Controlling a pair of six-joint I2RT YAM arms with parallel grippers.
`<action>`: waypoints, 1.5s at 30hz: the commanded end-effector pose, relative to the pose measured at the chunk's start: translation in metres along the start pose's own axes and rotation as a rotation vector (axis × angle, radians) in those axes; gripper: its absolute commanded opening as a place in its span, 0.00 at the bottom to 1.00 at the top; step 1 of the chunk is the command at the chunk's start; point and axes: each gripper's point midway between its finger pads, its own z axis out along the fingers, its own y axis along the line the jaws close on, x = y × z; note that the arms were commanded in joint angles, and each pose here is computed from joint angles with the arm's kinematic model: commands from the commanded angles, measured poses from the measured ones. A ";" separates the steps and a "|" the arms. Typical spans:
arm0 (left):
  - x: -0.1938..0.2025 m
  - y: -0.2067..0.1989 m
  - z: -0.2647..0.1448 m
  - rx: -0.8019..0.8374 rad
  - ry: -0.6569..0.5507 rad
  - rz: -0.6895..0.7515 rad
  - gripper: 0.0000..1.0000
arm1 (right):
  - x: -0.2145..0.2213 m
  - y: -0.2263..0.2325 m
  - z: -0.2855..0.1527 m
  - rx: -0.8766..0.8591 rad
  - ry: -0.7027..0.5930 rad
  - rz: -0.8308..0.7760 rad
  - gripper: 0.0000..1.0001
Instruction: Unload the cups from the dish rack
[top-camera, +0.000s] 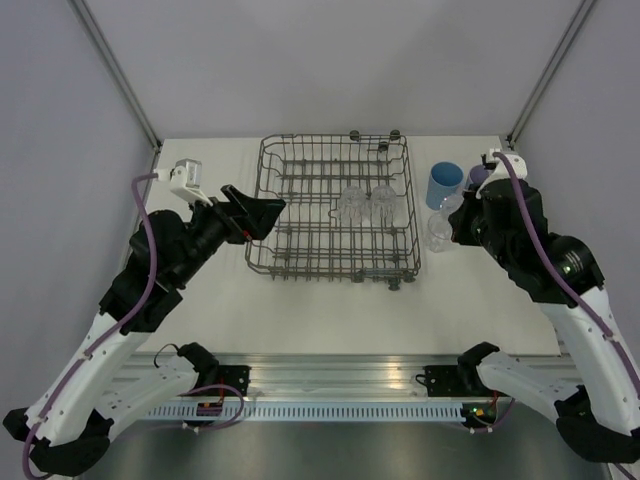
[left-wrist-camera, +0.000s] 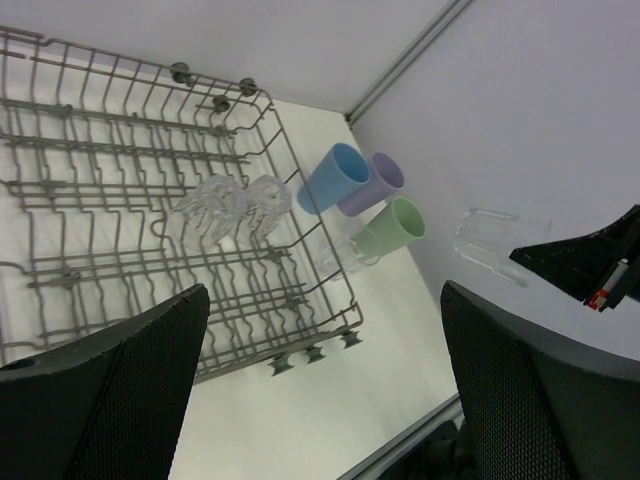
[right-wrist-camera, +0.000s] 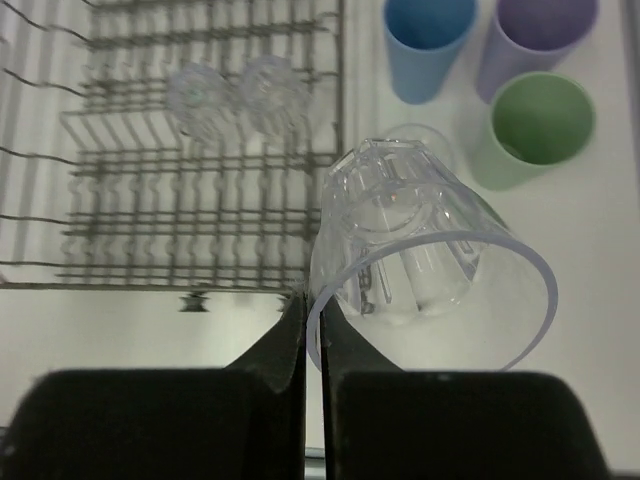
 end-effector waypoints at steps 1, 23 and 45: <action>0.005 0.018 -0.016 -0.075 0.052 0.130 1.00 | 0.039 -0.054 0.006 0.276 0.229 -0.228 0.00; 0.022 0.042 -0.031 -0.110 0.107 0.287 1.00 | 0.164 -0.083 0.114 0.287 0.660 -0.150 0.00; 0.022 0.047 -0.033 -0.125 0.099 0.304 1.00 | 0.197 -0.088 0.143 0.287 0.775 -0.153 0.08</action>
